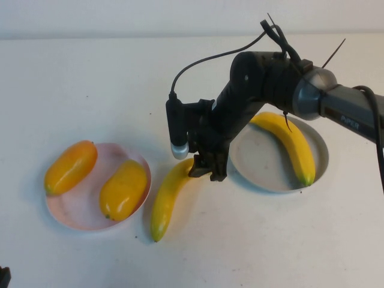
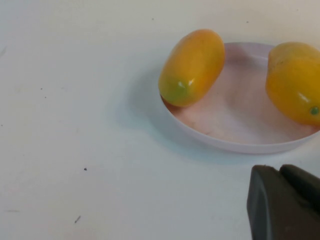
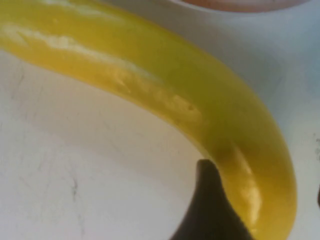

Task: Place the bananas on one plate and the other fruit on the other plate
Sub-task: Put another type of fruit in the right plate

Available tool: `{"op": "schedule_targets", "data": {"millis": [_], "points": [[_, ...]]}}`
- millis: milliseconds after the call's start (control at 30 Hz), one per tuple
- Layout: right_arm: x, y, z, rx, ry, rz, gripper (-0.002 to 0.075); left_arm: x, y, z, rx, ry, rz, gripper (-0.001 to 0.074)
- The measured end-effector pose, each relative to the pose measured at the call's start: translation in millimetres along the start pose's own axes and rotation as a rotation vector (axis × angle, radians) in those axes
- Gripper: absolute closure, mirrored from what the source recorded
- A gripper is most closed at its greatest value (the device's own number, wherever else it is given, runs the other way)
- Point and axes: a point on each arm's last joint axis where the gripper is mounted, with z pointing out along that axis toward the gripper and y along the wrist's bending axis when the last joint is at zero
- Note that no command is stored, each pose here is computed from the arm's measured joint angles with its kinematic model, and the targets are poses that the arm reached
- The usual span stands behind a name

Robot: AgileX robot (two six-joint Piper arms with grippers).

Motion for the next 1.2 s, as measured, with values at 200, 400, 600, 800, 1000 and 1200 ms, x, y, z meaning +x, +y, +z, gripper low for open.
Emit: {"op": "schedule_targets", "data": {"millis": [200,400,600,800,1000,1200], "points": [[3.1,-0.7,-0.1,0.007,0.035,-0.024,0.0325,0.0,0.0,0.0,0.0,0.0,0.0,0.0734],[6.2,-3.9,0.0,0.04,0.068,-0.053,0.0325,0.0,0.0,0.0,0.0,0.0,0.0,0.0734],[10.9,-5.4,12.0,0.041,0.085,-0.056,0.0328,0.0,0.0,0.0,0.0,0.0,0.0,0.0734],[16.4,-4.6,27.1,0.017,0.098,-0.05,0.0328,0.0,0.0,0.0,0.0,0.0,0.0,0.0734],[16.3,-4.8,27.9,0.016,0.096,-0.048,0.0396,0.0,0.0,0.0,0.0,0.0,0.0,0.0734],[15.2,-4.3,24.3,0.015,0.095,-0.009,0.0435,0.0,0.0,0.0,0.0,0.0,0.0,0.0734]]}}
